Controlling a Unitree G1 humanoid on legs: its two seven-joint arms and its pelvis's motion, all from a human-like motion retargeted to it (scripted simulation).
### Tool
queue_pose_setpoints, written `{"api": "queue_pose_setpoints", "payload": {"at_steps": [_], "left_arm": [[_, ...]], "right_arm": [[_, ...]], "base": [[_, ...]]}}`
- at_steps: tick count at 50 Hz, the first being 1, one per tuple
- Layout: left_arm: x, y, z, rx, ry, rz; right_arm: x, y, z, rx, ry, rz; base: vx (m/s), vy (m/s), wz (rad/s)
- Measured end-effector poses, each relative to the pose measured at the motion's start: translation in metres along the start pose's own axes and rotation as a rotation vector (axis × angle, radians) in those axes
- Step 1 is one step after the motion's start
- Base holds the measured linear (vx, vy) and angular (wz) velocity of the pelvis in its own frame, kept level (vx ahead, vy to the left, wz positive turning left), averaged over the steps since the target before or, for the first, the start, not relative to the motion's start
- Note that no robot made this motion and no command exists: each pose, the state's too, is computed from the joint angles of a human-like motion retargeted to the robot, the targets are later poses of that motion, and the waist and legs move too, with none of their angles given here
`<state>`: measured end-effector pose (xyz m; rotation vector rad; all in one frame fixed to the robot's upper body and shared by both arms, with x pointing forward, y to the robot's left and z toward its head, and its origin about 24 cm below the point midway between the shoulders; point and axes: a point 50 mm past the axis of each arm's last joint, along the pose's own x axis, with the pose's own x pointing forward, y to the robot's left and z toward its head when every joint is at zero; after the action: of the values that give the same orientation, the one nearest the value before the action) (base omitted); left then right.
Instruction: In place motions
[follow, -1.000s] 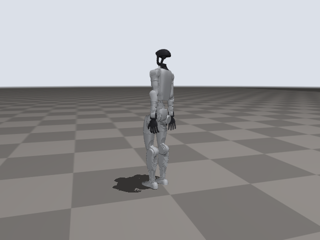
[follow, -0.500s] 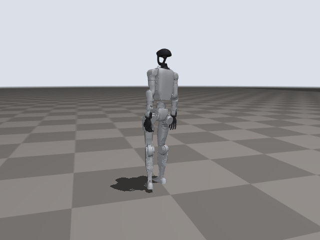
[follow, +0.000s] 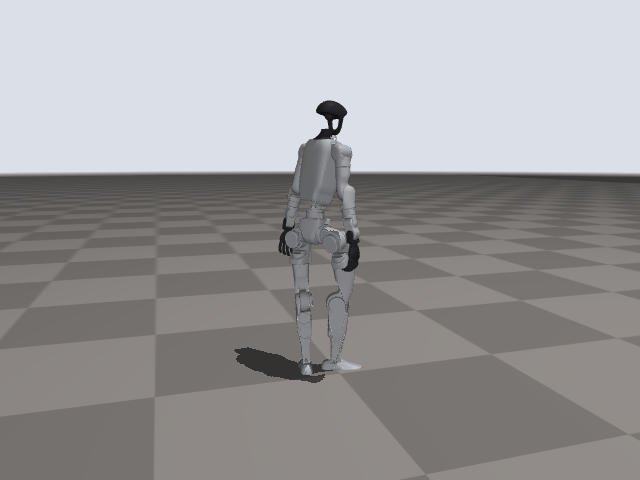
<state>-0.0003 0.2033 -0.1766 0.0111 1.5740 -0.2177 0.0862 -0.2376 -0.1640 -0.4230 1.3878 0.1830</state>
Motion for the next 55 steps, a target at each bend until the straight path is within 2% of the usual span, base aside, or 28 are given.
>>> {"api": "queue_pose_setpoints", "payload": {"at_steps": [7,14,22,30,37,40,45,55], "left_arm": [[0.005,-0.017,-0.015,-0.148,-0.022,0.019],[0.001,-0.016,-0.053,-0.331,0.009,0.148],[-0.011,-0.013,-0.099,-0.176,0.19,0.019],[0.0,-0.034,-0.073,-0.255,0.091,-0.039],[0.002,-0.02,-0.047,-0.235,0.014,0.005],[0.001,-0.017,-0.044,-0.219,0.01,0.019],[0.005,-0.032,-0.045,-0.359,0.019,-0.005],[0.003,-0.008,-0.019,-0.369,-0.074,0.075]], "right_arm": [[0.0,-0.003,0.01,0.119,-0.019,-0.049],[-0.003,0.029,-0.051,0.281,0.196,0.019],[-0.01,0.038,-0.085,0.198,0.297,0.027],[-0.004,0.014,-0.05,0.129,0.191,-0.005],[-0.001,0.024,-0.034,0.138,0.123,0.033],[-0.001,0.028,-0.038,0.104,0.137,0.058],[-0.001,0.039,-0.04,-0.038,0.178,0.07],[-0.004,0.049,-0.057,-0.005,0.207,0.081]], "base": [[-0.11,0.03,-3.1],[0.21,-0.21,-2.23],[0.26,-0.22,-2.1],[0.09,0.03,-1.78],[0.18,0.07,-1.23],[0.25,0.12,-0.67],[0.26,0.19,-1.09],[0.14,0.08,-0.93]]}}
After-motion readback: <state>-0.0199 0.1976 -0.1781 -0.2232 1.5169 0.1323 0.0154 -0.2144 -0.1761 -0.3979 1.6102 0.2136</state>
